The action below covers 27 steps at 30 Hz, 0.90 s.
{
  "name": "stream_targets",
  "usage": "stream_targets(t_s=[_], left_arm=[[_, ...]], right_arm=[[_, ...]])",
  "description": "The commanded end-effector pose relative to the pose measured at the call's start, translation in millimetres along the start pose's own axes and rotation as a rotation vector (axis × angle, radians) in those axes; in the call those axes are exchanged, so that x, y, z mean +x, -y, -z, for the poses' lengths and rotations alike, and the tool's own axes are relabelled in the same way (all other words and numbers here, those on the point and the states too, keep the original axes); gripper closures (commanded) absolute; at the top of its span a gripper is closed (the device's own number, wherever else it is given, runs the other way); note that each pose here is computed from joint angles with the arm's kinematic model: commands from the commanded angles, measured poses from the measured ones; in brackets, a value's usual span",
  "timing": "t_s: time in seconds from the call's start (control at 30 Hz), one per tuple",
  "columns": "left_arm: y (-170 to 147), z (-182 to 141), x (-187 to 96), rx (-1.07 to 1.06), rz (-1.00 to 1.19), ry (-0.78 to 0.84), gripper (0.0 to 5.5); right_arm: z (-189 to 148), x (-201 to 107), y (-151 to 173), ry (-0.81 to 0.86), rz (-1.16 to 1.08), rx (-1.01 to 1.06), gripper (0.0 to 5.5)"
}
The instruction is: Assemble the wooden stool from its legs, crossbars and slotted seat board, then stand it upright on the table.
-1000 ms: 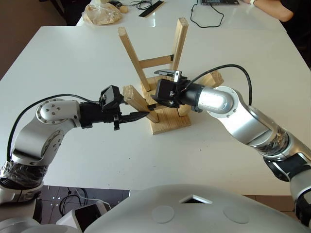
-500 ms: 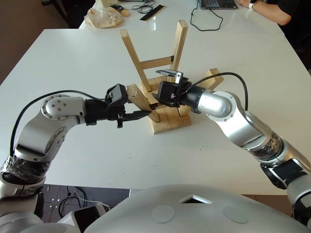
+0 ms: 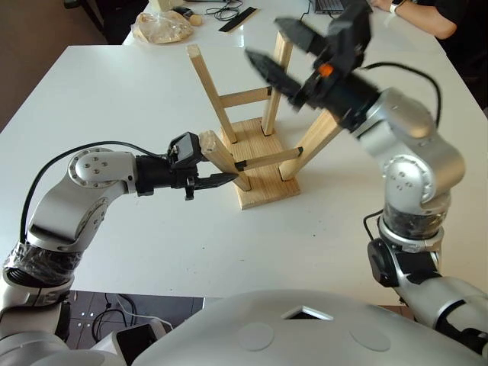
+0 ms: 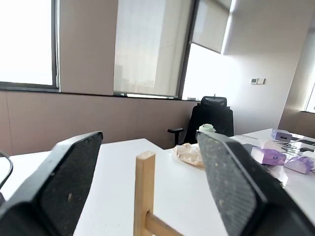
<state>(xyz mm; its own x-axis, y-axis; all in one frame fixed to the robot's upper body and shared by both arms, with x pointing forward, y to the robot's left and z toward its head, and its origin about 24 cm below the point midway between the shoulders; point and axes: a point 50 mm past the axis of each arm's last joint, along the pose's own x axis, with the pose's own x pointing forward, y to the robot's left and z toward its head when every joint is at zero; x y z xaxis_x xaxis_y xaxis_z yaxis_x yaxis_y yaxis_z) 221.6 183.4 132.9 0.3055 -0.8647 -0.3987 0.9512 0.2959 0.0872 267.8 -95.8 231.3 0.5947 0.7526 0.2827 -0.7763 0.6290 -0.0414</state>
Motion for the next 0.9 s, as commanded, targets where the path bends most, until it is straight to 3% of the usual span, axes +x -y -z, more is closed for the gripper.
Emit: stream_targets(t_s=[0.03,0.2,0.37,0.43,0.5,0.63,0.73,0.9], left_arm=[[3,34,-3,-0.124,-0.013,-0.172,3.45],[4,32,-5,-0.124,-0.013,-0.170,3.45],[4,29,-6,-0.117,-0.006,-0.168,3.45],[5,26,-4,-0.111,0.004,-0.157,3.45],[7,22,3,-0.108,0.018,-0.141,3.45],[11,6,38,-0.062,0.109,-0.089,3.45],[10,-12,56,-0.027,0.160,-0.041,3.45],[8,11,37,-0.085,0.096,-0.112,3.45]], right_arm=[[-13,-31,38,0.005,0.197,-0.177,1.98],[26,-90,95,-0.203,0.535,-0.295,1.98],[66,-107,78,-0.424,0.576,-0.365,1.98],[79,-84,46,-0.447,0.479,-0.337,1.98],[85,-41,-1,-0.388,0.322,-0.243,1.98],[67,36,-88,-0.245,0.015,-0.091,1.98],[88,27,-82,-0.367,0.058,-0.079,1.98],[110,-33,-24,-0.528,0.297,-0.123,1.98]])
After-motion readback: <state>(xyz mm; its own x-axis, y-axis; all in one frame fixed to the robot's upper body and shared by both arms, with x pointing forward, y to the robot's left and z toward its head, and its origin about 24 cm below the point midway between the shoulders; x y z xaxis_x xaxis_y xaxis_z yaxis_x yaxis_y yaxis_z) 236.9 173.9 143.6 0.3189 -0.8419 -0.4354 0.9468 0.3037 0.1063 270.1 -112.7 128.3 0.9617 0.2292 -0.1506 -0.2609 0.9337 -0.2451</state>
